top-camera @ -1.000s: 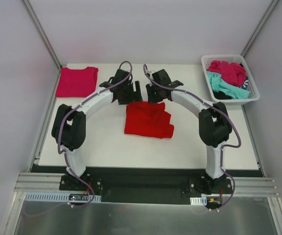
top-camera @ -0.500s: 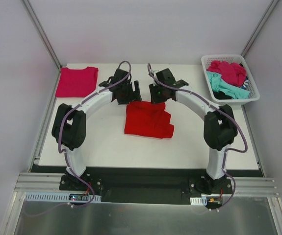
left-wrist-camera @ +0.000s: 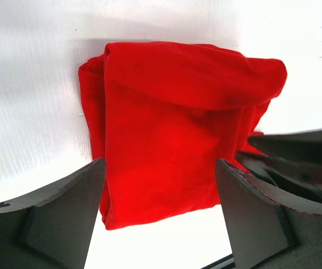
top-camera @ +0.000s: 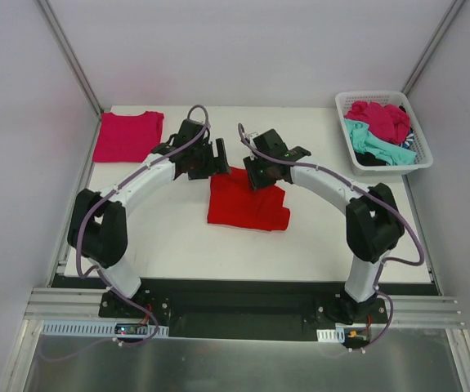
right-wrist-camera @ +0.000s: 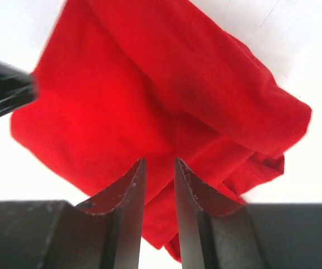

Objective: Fold and stack the t-shirts

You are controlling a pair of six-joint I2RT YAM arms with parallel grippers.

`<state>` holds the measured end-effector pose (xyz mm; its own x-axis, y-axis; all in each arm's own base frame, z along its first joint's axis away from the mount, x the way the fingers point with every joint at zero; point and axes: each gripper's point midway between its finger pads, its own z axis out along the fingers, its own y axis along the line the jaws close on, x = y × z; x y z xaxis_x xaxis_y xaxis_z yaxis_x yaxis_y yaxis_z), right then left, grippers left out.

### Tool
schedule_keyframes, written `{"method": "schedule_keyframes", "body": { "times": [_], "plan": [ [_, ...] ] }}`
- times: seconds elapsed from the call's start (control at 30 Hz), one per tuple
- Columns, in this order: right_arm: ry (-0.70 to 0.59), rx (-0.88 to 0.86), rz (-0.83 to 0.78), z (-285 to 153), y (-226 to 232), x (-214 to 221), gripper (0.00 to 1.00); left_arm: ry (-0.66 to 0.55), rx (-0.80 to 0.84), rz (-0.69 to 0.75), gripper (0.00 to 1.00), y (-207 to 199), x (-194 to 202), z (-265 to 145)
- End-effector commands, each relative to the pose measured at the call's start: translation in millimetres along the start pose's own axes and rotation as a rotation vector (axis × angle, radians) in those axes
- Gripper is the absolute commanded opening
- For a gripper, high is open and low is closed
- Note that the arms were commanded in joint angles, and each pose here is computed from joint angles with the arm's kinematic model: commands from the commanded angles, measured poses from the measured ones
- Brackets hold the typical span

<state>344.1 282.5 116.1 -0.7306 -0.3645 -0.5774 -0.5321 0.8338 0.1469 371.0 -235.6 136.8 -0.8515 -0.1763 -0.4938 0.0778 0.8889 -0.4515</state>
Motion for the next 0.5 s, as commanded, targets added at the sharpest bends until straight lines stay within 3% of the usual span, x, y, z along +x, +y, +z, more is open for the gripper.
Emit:
{"method": "schedule_keyframes", "body": {
  "times": [0.0, 0.23, 0.47],
  "plan": [
    [0.025, 0.009, 0.013, 26.3, -5.3, -0.9, 0.29, -0.053, 0.008, -0.008, 0.78, -2.0, -7.9, -21.9],
    [0.046, 0.013, 0.023, 64.4, -19.9, -17.6, 0.26, -0.066, 0.011, -0.008, 0.78, -3.6, -8.2, -33.7],
    [-0.008, 0.007, 0.028, 52.6, -25.7, -50.0, 0.25, -0.056, 0.001, -0.003, 0.78, -0.9, -5.1, -37.0]
  ]
}}
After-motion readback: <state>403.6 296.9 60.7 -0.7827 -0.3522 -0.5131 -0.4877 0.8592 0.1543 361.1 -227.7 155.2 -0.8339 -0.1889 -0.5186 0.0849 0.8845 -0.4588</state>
